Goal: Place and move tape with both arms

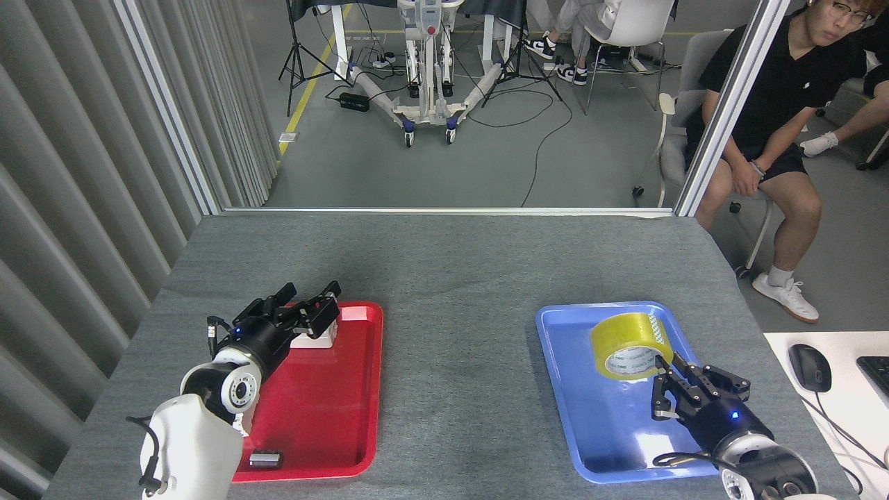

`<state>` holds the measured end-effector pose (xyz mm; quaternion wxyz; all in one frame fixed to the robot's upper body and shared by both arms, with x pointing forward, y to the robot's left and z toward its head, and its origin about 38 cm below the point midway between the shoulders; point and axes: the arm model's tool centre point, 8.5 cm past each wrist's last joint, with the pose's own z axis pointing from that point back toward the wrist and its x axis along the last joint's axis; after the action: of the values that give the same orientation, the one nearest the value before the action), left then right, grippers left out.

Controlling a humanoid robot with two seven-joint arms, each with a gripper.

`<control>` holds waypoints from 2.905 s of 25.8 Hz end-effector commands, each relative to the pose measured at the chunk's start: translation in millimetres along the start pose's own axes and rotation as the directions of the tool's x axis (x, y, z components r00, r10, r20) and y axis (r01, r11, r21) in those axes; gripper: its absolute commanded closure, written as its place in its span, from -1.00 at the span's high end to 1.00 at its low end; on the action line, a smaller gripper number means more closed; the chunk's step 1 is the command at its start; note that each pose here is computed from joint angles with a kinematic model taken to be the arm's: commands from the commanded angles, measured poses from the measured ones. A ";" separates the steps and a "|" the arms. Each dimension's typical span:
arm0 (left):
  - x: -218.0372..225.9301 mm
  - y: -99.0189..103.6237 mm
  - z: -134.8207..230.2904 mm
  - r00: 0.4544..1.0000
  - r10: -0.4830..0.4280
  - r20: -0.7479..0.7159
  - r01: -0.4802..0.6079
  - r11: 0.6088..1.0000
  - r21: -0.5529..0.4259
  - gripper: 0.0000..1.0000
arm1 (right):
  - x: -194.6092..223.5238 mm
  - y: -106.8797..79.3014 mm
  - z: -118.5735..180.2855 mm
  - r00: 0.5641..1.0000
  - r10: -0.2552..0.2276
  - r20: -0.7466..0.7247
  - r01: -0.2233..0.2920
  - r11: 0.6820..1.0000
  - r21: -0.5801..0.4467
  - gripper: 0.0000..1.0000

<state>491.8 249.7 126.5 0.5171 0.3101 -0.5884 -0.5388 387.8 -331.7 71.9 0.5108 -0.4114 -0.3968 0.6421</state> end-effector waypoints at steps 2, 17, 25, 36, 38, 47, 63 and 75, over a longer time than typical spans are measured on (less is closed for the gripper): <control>16.2 6.7 -7.5 0.970 -0.194 -0.149 0.225 0.947 0.230 0.81 | -11.7 -16.4 -4.0 0.969 -0.238 0.069 0.221 0.956 0.193 -1.00; -1.0 -60.3 47.2 0.931 -0.322 -0.169 0.347 0.926 0.148 0.98 | -18.2 11.2 2.7 0.869 -0.494 -0.008 0.394 0.683 0.616 -1.00; -9.6 -73.6 66.7 0.927 -0.324 -0.187 0.348 0.931 0.113 0.98 | -25.7 17.3 4.5 0.819 -0.568 -0.084 0.477 0.593 0.649 -1.00; -20.7 -77.5 77.7 0.928 -0.300 -0.219 0.330 0.937 0.114 0.98 | -31.7 18.9 0.3 0.789 -0.595 -0.153 0.539 0.551 0.636 -1.00; -21.3 -78.0 78.3 0.928 -0.301 -0.220 0.331 0.937 0.112 0.98 | -32.2 23.3 -1.1 0.781 -0.600 -0.170 0.553 0.539 0.635 -1.00; -24.1 -80.4 80.4 0.926 -0.304 -0.223 0.332 0.938 0.100 0.98 | -42.4 36.4 -9.4 0.769 -0.599 -0.223 0.598 0.552 0.581 -0.85; -24.1 -80.0 80.4 0.927 -0.303 -0.221 0.330 0.939 0.099 0.99 | -39.7 31.4 -16.9 0.781 -0.591 -0.202 0.599 0.616 0.511 -0.46; -23.8 -74.6 76.6 0.927 -0.304 -0.221 0.332 0.937 0.106 0.99 | -29.8 28.2 -20.8 0.788 -0.592 -0.170 0.589 0.645 0.488 -0.41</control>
<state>411.2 278.5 57.4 0.4556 0.4901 -0.5117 -0.5388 399.7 -366.2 38.6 0.7877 -0.0992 -0.3135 0.5210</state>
